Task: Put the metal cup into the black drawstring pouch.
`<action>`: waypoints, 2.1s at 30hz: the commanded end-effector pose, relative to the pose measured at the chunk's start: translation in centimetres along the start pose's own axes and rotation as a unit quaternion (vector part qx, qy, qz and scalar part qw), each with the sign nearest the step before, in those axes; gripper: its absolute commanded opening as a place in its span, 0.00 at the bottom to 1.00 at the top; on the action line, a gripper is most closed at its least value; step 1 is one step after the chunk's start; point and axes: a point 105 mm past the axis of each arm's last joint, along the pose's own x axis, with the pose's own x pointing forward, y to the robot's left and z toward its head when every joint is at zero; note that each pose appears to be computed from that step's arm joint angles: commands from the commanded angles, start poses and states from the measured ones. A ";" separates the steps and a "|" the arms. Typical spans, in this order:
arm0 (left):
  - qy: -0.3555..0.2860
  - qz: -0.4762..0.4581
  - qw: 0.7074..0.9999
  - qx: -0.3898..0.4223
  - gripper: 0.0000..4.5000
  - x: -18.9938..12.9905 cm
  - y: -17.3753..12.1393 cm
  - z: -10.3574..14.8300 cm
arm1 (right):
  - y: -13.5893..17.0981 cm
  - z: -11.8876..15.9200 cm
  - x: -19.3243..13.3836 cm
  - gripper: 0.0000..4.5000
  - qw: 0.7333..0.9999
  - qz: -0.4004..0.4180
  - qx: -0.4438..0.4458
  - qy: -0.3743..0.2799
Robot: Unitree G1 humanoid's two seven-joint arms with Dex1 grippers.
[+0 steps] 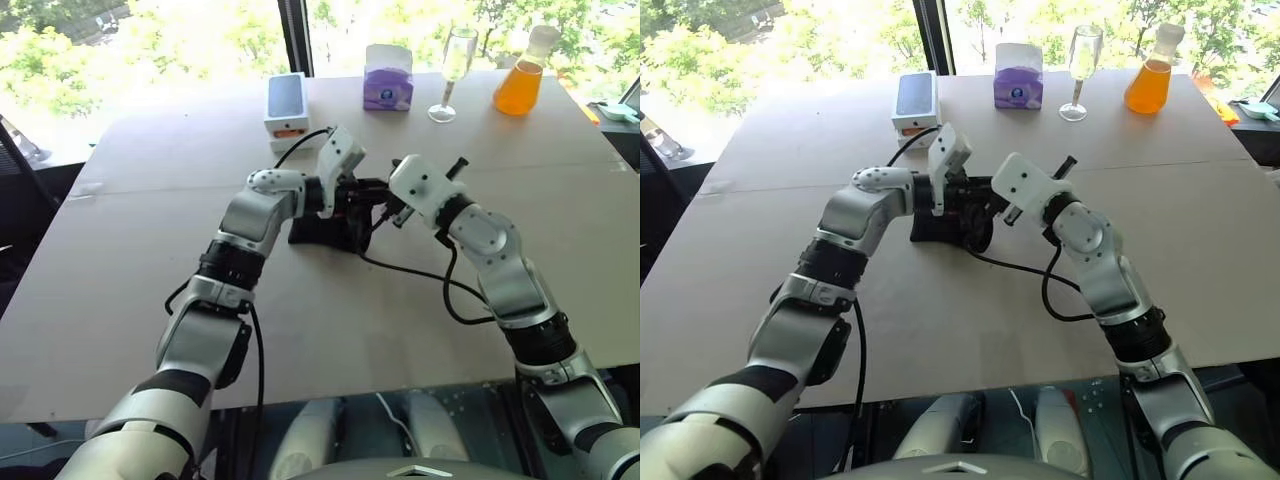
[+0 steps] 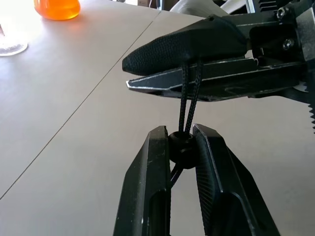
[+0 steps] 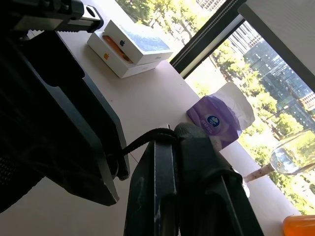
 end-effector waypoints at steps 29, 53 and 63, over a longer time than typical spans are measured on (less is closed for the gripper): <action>0.175 0.035 0.981 -0.082 0.04 -5.5 -1.6 -9.7 | -10.0 -14.6 -6.3 0.00 0.892 -0.282 0.295 0.194; -0.099 0.184 0.974 -0.089 0.97 -12.5 -1.3 -2.6 | 1.1 -5.0 -14.5 0.85 0.959 0.056 0.271 0.064; -0.069 0.217 0.969 -0.095 0.97 -16.1 -6.1 -7.1 | 1.0 -4.9 -17.3 0.85 0.955 0.051 0.287 0.051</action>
